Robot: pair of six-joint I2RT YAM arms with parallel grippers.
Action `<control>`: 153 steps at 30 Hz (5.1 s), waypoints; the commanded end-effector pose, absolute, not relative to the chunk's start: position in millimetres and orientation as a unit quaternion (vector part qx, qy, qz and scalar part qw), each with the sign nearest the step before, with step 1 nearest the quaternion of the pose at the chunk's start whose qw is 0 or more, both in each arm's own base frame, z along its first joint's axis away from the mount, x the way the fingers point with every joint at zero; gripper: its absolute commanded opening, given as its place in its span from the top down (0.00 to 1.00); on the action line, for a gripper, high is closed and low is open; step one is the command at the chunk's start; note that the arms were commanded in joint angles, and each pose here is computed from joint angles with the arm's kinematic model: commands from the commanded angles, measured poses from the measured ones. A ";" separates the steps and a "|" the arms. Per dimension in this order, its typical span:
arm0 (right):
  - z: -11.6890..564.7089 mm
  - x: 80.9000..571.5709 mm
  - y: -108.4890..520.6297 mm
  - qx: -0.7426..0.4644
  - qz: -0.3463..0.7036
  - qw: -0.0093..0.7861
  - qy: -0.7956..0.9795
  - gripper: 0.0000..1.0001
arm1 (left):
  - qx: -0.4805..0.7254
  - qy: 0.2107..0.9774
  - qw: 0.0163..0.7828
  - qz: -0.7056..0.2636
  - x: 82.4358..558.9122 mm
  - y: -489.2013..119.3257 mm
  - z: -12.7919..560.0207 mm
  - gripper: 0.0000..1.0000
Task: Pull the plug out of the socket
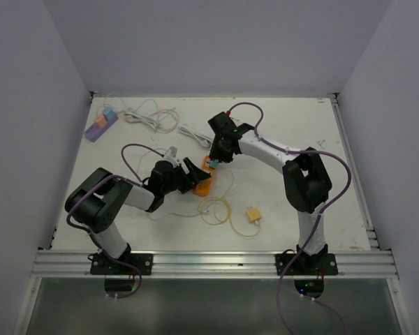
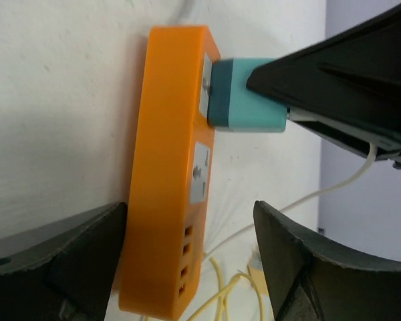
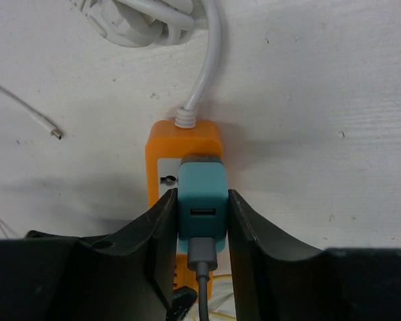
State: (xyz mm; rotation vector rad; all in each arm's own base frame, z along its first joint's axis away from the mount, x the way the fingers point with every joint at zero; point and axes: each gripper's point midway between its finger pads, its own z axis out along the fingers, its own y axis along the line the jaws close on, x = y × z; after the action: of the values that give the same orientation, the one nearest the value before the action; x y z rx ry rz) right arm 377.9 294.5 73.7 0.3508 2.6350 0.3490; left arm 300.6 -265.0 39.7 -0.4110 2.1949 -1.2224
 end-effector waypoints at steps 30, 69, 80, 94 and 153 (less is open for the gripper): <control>58.8 374.4 304.3 0.108 0.051 0.225 0.967 1.00 | 0.082 0.846 0.510 -0.132 306.2 -265.3 68.9 0.16; 144.4 385.5 306.3 0.149 0.139 0.285 0.936 1.00 | 0.048 0.921 0.372 -0.108 293.5 -267.9 -29.2 1.00; 165.4 390.4 293.3 0.164 0.163 0.299 0.926 1.00 | 0.054 0.929 0.354 -0.094 294.5 -270.2 -38.7 1.00; 146.4 368.9 297.4 0.153 0.152 0.280 0.935 1.00 | 0.063 0.935 0.336 -0.094 299.5 -283.1 -29.5 1.00; 91.5 352.6 266.6 0.163 0.134 0.194 0.958 1.00 | 0.117 0.846 0.501 -0.144 316.2 -287.6 59.9 0.18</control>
State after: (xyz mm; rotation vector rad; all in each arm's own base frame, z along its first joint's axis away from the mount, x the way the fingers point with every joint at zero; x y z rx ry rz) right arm 355.2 260.9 88.6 0.4769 2.6691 0.3771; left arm 299.8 -288.6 23.4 0.3215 2.1987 -0.3513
